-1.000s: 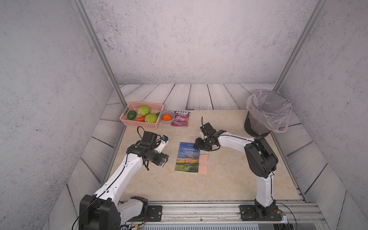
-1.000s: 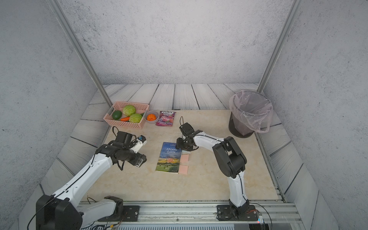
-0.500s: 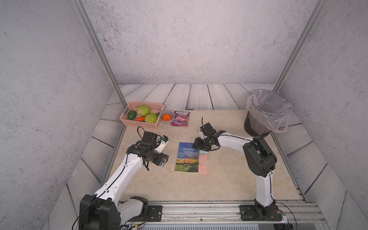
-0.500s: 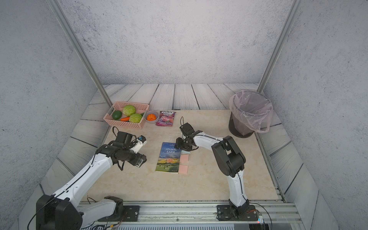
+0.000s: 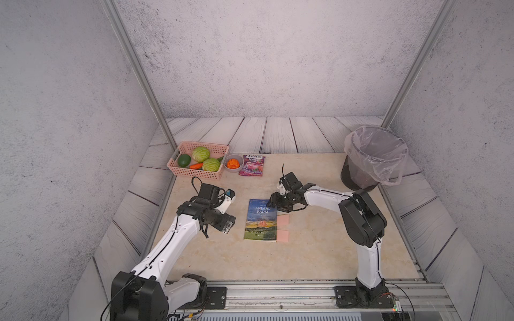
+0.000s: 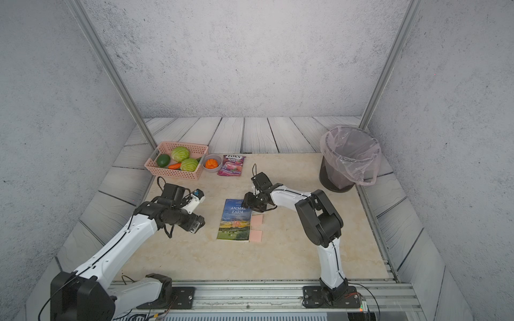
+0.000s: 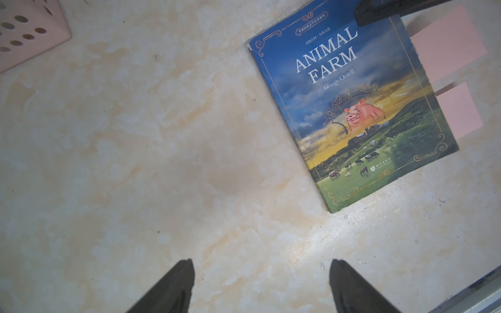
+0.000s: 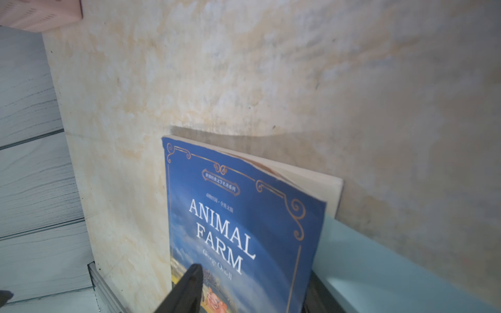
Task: Peel off the used sticky note
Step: Open the book at the center of the board.
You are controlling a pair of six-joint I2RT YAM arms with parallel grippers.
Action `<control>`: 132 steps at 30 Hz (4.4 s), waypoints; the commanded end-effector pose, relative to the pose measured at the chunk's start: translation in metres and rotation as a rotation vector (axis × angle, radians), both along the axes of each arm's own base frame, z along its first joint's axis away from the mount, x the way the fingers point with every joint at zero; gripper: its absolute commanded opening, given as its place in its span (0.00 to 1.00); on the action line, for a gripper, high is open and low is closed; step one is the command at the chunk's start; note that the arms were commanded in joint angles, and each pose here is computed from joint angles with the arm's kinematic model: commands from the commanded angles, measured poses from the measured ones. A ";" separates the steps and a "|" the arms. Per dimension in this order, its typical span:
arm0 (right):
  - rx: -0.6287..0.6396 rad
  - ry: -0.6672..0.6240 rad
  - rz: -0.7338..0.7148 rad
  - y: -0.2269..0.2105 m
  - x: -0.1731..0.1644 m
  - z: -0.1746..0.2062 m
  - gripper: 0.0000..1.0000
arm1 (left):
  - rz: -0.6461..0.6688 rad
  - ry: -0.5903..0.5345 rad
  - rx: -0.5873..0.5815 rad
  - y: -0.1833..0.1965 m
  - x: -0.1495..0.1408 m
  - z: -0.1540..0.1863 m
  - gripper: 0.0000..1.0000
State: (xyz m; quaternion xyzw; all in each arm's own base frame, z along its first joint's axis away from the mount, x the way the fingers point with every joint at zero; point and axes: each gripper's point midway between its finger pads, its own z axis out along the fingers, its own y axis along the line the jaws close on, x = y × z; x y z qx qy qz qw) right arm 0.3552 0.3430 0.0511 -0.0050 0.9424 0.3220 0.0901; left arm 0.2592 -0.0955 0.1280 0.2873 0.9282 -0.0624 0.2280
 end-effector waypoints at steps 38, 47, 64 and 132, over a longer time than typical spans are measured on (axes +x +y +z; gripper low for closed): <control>0.356 0.067 0.157 0.048 -0.043 0.075 0.67 | -0.020 -0.062 -0.100 -0.020 0.021 0.014 0.86; 0.436 0.069 0.167 0.064 -0.044 0.088 0.74 | -0.026 0.007 -0.206 -0.039 0.024 0.015 0.87; 0.494 0.072 0.156 0.083 -0.041 0.092 0.77 | -0.085 0.042 -0.460 -0.077 0.016 0.031 0.98; 0.394 -0.045 0.173 0.067 -0.035 0.109 0.76 | 0.072 0.061 -0.280 -0.045 0.051 -0.004 0.00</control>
